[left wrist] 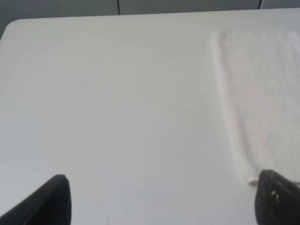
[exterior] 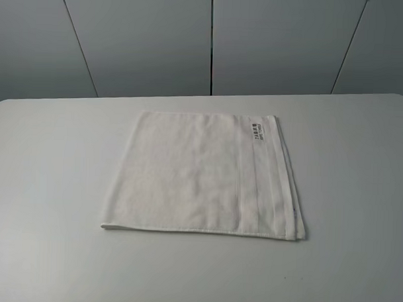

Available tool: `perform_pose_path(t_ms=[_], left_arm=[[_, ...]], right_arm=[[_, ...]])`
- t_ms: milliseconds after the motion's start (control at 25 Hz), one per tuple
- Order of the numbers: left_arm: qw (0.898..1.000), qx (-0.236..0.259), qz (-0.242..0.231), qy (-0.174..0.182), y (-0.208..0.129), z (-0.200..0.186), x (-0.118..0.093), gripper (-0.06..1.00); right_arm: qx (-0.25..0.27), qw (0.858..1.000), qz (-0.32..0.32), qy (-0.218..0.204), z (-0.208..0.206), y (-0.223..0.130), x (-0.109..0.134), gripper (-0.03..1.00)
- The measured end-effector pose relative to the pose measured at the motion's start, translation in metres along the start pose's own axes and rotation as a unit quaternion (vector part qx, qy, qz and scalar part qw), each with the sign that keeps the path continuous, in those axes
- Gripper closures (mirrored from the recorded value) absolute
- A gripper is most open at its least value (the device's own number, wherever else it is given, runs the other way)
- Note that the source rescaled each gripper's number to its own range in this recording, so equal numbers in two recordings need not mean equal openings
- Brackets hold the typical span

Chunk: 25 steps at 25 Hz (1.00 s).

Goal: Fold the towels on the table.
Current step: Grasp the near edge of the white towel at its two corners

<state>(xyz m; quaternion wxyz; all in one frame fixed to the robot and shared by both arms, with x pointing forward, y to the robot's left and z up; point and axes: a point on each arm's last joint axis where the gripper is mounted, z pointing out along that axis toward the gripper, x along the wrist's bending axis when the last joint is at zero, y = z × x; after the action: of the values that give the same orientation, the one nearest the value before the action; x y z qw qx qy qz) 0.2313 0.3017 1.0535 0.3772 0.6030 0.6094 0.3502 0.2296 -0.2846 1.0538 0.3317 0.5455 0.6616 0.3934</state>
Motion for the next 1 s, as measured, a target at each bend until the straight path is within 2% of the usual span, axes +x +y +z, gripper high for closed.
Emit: perform_pose_path(t_ms=[840,1000], left_arm=[[1.0,0.0,0.006,0.012,0.0001,-0.0001,0.0021,-0.06],[0.999,-0.019,0.025,0.026,0.0088,-0.0075,0.0044,-0.06]], right_arm=[[-0.004,1.0,0.015,0.022,-0.0001,0.0008,0.0039,-0.03],[0.023,0.999,0.032,0.023,-0.0007,0.0027,0.0037,-0.03]])
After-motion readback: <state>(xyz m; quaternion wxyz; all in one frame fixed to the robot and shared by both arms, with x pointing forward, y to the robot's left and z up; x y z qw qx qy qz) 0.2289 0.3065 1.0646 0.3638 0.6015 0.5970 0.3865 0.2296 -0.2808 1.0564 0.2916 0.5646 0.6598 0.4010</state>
